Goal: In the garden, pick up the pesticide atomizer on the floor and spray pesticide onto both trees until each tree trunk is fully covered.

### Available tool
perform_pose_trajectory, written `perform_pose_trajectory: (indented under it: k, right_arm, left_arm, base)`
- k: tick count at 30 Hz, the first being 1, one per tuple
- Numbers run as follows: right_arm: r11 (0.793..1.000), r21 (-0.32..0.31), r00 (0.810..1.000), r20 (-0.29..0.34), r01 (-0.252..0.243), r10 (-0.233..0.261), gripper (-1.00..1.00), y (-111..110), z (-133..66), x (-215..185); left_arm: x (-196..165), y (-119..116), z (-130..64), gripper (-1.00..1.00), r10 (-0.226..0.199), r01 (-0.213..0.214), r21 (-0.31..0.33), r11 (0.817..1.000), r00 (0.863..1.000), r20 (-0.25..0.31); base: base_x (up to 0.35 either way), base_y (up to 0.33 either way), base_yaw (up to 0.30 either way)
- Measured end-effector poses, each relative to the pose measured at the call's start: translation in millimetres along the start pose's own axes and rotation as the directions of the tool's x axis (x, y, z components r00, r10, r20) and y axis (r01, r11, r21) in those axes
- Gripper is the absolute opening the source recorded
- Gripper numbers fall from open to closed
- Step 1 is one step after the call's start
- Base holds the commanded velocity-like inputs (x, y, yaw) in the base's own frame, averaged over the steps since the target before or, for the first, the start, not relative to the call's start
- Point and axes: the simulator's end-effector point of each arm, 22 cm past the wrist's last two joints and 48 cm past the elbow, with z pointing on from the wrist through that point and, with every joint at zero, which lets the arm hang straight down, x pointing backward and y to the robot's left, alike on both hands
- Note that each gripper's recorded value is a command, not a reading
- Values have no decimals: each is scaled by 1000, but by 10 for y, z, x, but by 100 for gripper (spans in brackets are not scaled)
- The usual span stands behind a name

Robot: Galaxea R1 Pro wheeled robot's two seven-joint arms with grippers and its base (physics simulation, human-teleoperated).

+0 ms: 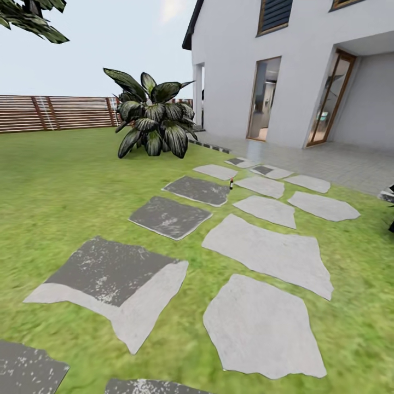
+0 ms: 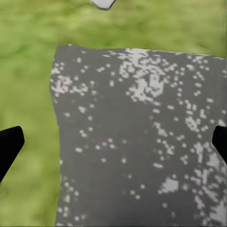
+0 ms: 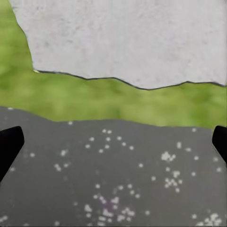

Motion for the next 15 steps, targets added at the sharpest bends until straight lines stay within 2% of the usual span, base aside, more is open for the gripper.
perform_pose_trajectory:
  k: [15]
  right_arm:
    - [1000, 0, 1000, 1, 0, 0, 100, 1, 1, -4]
  left_arm:
    - [1, 0, -1, 100, 0, 0, 0, 1000, 1000, 0]
  base:
    - [339, 0, 0]
